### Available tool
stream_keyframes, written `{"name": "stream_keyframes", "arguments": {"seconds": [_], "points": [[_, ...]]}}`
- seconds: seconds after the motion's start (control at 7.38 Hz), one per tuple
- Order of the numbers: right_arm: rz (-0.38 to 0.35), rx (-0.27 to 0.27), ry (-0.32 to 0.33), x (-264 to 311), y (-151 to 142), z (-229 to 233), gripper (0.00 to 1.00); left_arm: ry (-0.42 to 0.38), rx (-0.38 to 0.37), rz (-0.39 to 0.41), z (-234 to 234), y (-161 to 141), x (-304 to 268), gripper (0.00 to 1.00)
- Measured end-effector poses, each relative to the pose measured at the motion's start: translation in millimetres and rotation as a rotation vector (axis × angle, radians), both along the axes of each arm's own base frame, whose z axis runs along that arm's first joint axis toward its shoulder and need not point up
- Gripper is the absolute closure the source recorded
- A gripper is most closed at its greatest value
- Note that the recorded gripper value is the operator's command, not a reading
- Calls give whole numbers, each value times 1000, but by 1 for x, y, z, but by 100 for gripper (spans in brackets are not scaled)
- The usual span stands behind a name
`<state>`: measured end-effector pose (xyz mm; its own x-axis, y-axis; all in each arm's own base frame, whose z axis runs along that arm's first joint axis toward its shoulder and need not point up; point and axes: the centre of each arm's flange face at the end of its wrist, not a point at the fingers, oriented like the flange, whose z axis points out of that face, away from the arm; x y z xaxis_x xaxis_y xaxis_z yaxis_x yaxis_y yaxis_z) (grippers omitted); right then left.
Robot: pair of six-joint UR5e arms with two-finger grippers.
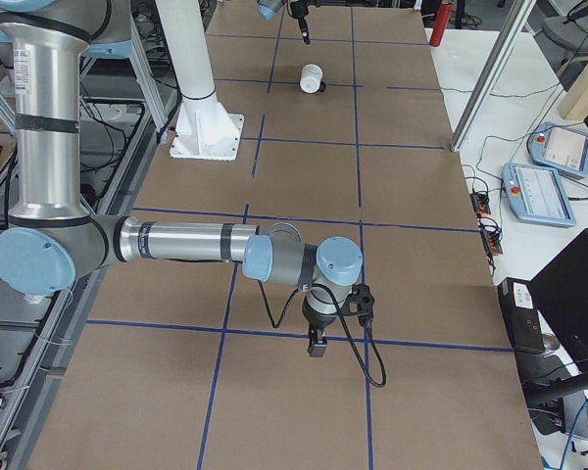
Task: Flip mug
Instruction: 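Reach the left gripper to the white smiley mug lying on its side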
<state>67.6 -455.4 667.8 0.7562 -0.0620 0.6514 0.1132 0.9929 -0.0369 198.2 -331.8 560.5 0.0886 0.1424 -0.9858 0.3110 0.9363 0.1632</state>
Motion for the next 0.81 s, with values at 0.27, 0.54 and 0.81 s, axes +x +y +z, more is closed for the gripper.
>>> {"name": "stream_keyframes", "arguments": {"seconds": [0.27, 0.54, 0.81], "points": [[0, 0, 0, 0, 0, 0, 0, 67, 1, -15, -6, -22, 29, 0], [0, 0, 0, 0, 0, 0, 0, 115, -1, -41, -21, -38, 72, 0], [0, 0, 0, 0, 0, 0, 0, 140, -7, -21, -26, -40, 104, 0]]}}
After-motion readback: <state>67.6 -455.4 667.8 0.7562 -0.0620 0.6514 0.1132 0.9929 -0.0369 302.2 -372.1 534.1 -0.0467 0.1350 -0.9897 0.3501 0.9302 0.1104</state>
